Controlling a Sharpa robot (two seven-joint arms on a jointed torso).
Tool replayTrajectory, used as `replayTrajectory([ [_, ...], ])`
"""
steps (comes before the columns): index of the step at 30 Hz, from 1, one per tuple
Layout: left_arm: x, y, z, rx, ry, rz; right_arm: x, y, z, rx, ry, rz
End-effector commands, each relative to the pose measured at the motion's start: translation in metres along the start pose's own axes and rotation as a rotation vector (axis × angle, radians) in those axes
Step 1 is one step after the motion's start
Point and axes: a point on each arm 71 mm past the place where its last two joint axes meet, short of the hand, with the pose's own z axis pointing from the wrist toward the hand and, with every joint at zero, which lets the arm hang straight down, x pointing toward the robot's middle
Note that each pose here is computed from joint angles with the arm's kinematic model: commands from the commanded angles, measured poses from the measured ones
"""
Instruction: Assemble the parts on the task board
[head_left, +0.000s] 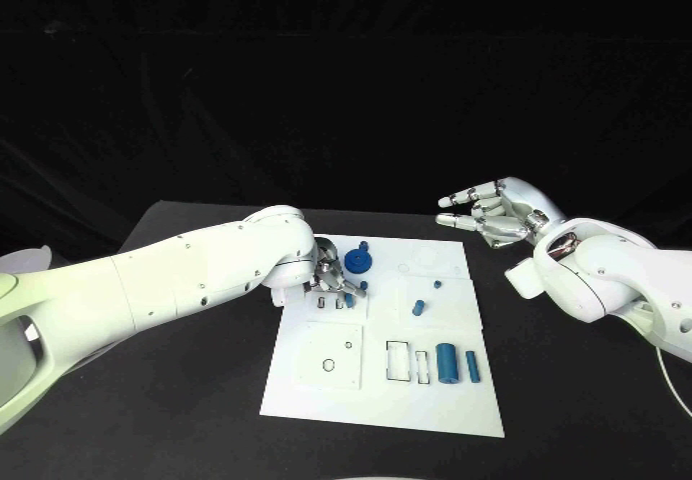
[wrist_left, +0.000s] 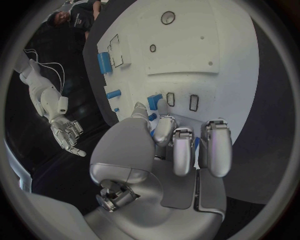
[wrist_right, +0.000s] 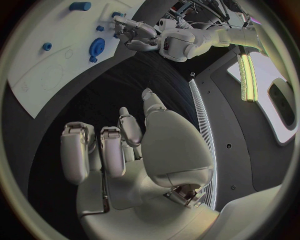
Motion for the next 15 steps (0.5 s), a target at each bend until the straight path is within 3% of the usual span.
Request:
replayTrajectory([
  [1, 0.0007, 0.0008, 0.0, -0.034, 0.01, 0.021, 0.002, 0.0002, 0.0001, -0.004, 0.018, -0.002],
  [15, 0.0009, -0.0007, 0.0016, -0.036, 0.017, 0.028, 0.0029, 0.0005, 0.0001, -0.005, 0.023, -0.001],
])
